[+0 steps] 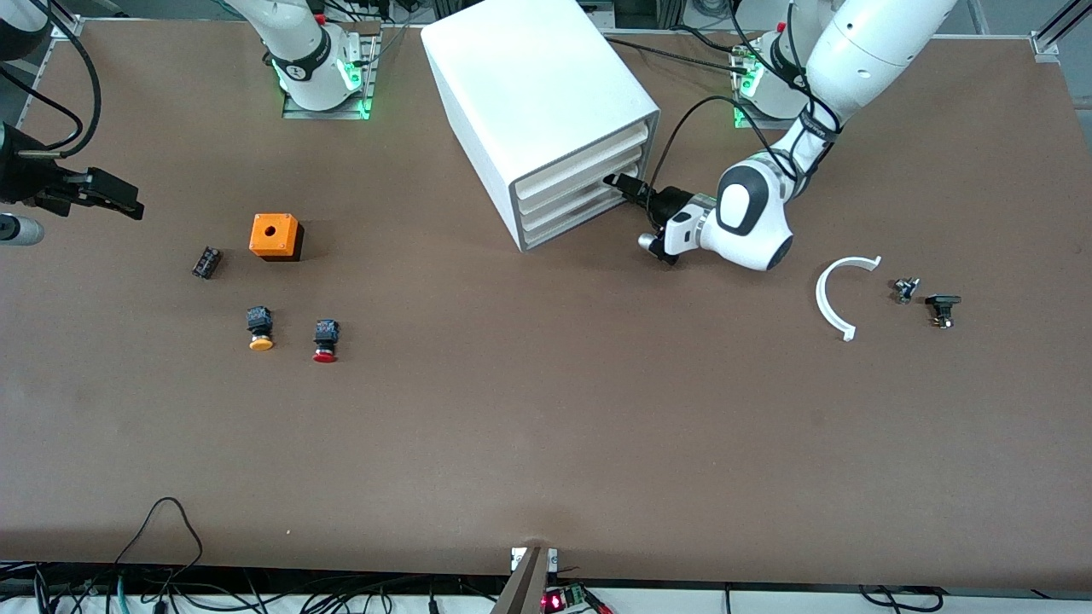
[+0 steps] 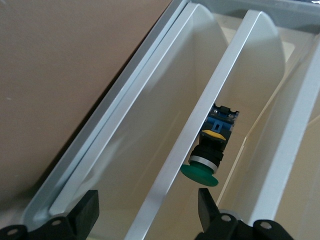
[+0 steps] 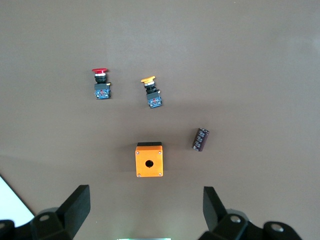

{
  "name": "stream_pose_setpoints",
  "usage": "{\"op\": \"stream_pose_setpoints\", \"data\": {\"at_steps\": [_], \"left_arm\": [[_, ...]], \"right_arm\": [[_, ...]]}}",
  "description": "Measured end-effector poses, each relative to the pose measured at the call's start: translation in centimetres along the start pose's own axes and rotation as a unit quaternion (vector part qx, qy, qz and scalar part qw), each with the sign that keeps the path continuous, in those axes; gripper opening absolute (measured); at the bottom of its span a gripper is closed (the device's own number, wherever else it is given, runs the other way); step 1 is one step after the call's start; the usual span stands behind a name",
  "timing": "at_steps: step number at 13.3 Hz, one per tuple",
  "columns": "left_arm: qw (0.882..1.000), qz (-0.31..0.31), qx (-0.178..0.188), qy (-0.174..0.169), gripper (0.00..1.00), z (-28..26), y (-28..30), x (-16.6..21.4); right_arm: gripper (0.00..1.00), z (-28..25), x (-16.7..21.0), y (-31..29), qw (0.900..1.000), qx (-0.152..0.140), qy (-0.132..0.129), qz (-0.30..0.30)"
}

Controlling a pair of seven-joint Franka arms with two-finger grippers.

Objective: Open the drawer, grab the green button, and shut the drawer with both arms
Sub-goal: 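Reach the left gripper to the lowest drawer handle and grasp it, then pull the drawer open with the left gripper while the right gripper advances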

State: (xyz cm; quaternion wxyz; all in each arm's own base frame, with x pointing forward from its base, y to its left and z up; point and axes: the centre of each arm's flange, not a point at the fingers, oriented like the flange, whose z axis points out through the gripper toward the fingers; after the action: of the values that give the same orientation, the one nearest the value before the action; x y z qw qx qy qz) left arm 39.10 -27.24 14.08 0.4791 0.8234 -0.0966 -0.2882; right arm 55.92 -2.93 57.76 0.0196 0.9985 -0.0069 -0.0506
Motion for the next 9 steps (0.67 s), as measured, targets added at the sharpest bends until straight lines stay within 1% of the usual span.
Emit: {"op": "stream_pose_setpoints", "data": {"at_steps": [2, 3, 4, 7, 8, 9], "left_arm": [[1.0, -0.006, 0.001, -0.001, 0.86, 0.6, -0.3, -0.4], [1.0, -0.007, 0.002, -0.001, 0.77, 0.6, -0.5, -0.4], [1.0, -0.008, 0.002, -0.001, 0.63, 0.6, -0.5, -0.5], [1.0, -0.007, 0.002, 0.004, 0.31, 0.3, -0.4, -0.4], [1.0, -0.005, 0.002, 0.011, 0.26, -0.2, -0.2, -0.3], [1.0, -0.003, 0.006, 0.024, 0.24, -1.0, -0.1, -0.2]], "right_arm": [[1.0, 0.1, 0.1, 0.0, 1.0, 0.0, -0.001, -0.019], [1.0, 0.1, 0.1, 0.0, 1.0, 0.0, -0.001, -0.025], [1.0, 0.1, 0.1, 0.0, 1.0, 0.0, -0.001, -0.028], [1.0, 0.4, 0.2, -0.1, 0.999, 0.002, -0.004, -0.045], [1.0, 0.8, 0.4, -0.2, 0.998, 0.005, -0.007, -0.054], [1.0, 1.1, 0.7, -0.7, 0.998, 0.011, -0.009, -0.061]]}}
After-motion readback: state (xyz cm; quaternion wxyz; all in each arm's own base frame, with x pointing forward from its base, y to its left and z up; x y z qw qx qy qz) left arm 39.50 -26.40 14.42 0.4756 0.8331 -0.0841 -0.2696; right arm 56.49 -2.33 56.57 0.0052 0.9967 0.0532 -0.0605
